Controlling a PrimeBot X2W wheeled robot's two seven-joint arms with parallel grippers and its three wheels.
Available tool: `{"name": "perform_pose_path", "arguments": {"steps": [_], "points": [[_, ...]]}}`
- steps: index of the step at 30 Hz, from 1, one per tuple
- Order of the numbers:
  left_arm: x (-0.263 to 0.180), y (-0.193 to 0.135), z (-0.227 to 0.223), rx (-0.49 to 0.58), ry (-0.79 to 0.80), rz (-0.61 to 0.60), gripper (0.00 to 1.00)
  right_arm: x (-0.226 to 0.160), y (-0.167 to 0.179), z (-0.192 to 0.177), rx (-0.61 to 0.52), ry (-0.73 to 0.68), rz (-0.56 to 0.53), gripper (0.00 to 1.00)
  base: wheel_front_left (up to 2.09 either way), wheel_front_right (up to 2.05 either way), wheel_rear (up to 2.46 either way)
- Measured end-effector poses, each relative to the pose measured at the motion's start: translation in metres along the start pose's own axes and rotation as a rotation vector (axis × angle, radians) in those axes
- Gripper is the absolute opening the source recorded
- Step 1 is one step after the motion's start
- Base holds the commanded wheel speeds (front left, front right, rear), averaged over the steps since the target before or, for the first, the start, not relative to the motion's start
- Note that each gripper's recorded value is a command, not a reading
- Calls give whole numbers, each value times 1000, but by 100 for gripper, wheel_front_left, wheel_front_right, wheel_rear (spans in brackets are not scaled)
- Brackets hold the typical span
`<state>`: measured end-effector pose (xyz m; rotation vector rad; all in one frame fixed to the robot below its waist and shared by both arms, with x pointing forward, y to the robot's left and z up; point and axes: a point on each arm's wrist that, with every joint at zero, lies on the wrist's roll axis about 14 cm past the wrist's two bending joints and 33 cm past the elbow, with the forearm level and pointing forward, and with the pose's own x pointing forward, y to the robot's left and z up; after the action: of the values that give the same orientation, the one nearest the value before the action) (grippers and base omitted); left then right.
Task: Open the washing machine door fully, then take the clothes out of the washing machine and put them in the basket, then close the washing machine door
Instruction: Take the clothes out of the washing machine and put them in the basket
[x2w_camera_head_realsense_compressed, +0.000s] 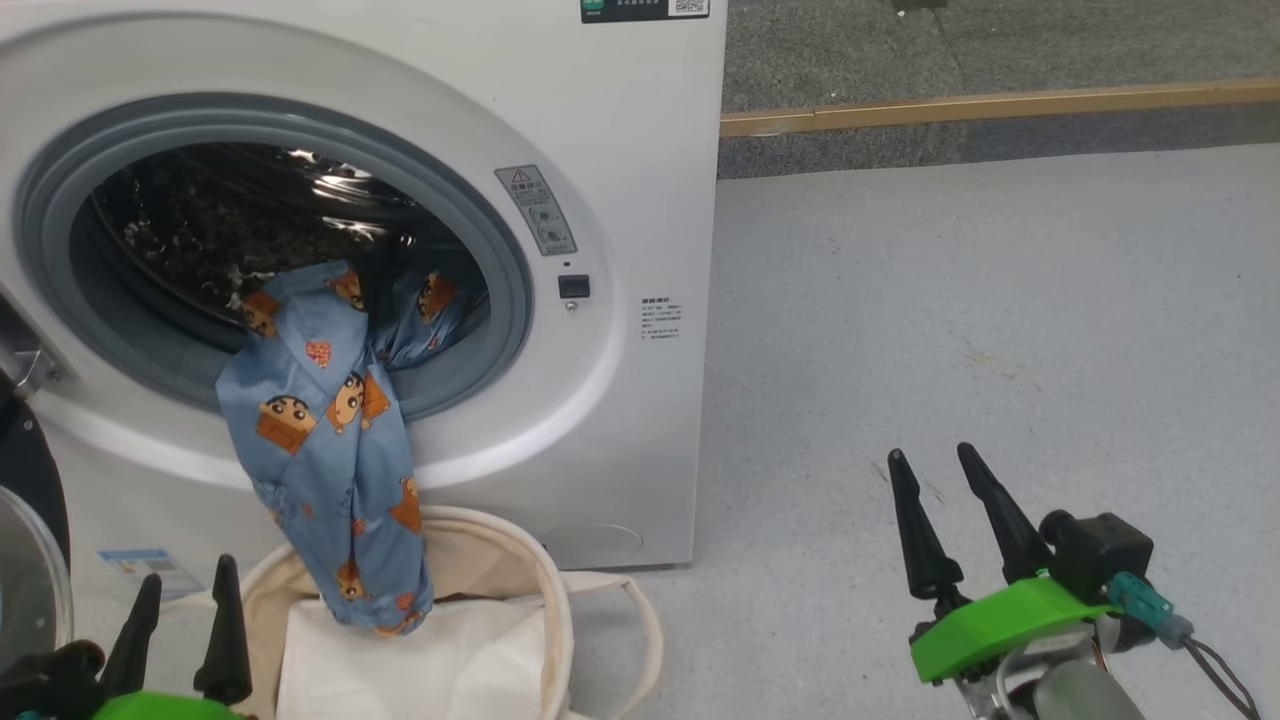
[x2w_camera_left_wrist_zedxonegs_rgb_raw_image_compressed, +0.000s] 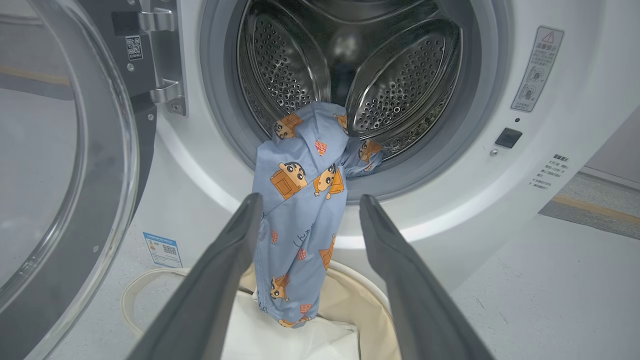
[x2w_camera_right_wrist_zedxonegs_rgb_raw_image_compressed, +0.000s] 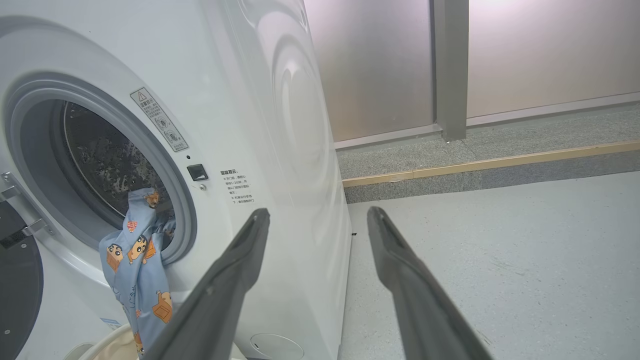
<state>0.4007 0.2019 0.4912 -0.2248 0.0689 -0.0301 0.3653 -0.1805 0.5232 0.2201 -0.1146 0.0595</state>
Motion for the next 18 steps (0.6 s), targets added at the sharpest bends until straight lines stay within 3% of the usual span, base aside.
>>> {"name": "perform_pose_path", "arguments": {"steps": [18], "points": [[3,-3,-8,10,31,-15,100,2,0,-6,1,18,1,100,0,0,0]]}}
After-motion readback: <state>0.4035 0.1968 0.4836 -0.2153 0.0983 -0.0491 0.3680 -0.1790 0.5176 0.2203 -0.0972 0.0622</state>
